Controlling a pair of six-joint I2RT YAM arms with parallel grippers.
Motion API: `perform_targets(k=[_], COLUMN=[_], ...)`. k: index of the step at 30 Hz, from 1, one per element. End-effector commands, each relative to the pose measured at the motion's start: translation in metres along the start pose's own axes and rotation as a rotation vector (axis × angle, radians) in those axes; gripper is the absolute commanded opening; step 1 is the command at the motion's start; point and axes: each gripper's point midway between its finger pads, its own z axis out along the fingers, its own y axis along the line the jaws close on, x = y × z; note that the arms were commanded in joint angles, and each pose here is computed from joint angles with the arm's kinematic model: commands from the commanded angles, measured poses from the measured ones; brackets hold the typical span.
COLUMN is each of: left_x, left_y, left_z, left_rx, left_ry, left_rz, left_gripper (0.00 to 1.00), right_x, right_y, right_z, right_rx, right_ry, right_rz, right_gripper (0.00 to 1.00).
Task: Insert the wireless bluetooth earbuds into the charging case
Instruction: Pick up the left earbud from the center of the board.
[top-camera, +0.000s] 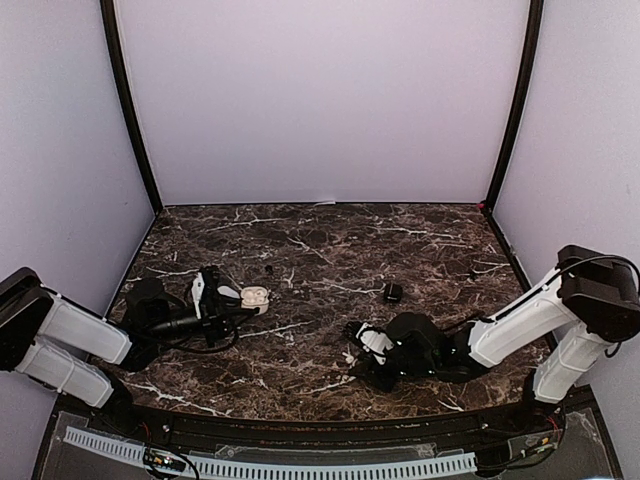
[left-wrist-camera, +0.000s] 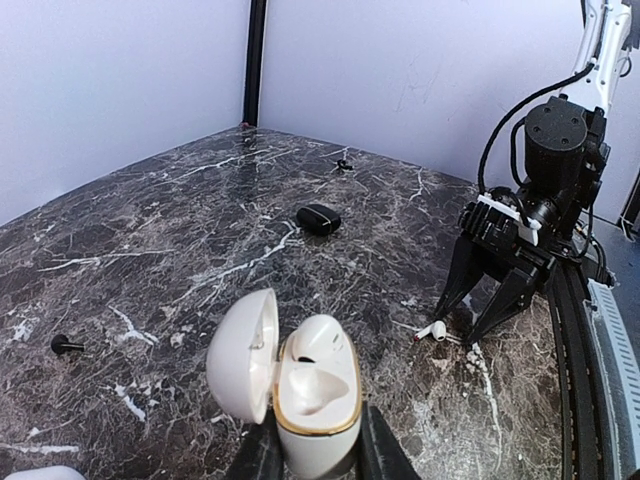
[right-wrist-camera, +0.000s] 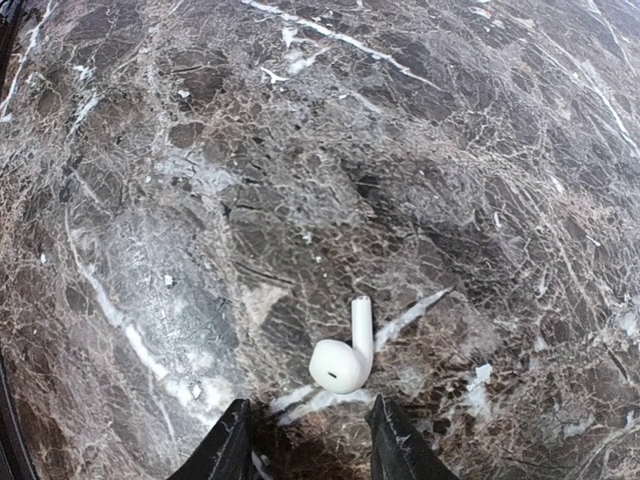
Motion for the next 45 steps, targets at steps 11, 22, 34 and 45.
perform_targets(k=[11, 22, 34, 45], left_x=[-0.015, -0.016, -0.018, -0.017], left_y=[-0.007, -0.007, -0.008, -0.009], left_z=[0.0, 0.0, -0.001, -0.001], left_rx=[0.04, 0.037, 0.04, 0.044], left_ry=[-0.065, -0.07, -0.075, -0.074], left_rz=[0.063, 0.072, 0.076, 0.075], left_gripper=[0.0, 0.0, 0.0, 0.0], right_x=[0.016, 0.019, 0.026, 0.028], right_y=[0.001, 0.006, 0.006, 0.006], right_z=[0.006, 0.017, 0.024, 0.03], right_rx=[0.012, 0.006, 0.009, 0.011], right_ry=[-0.031, -0.002, 0.034, 0.059], right_rz=[0.013, 0.004, 0.001, 0.0], right_gripper=[0.39, 0.39, 0.39, 0.39])
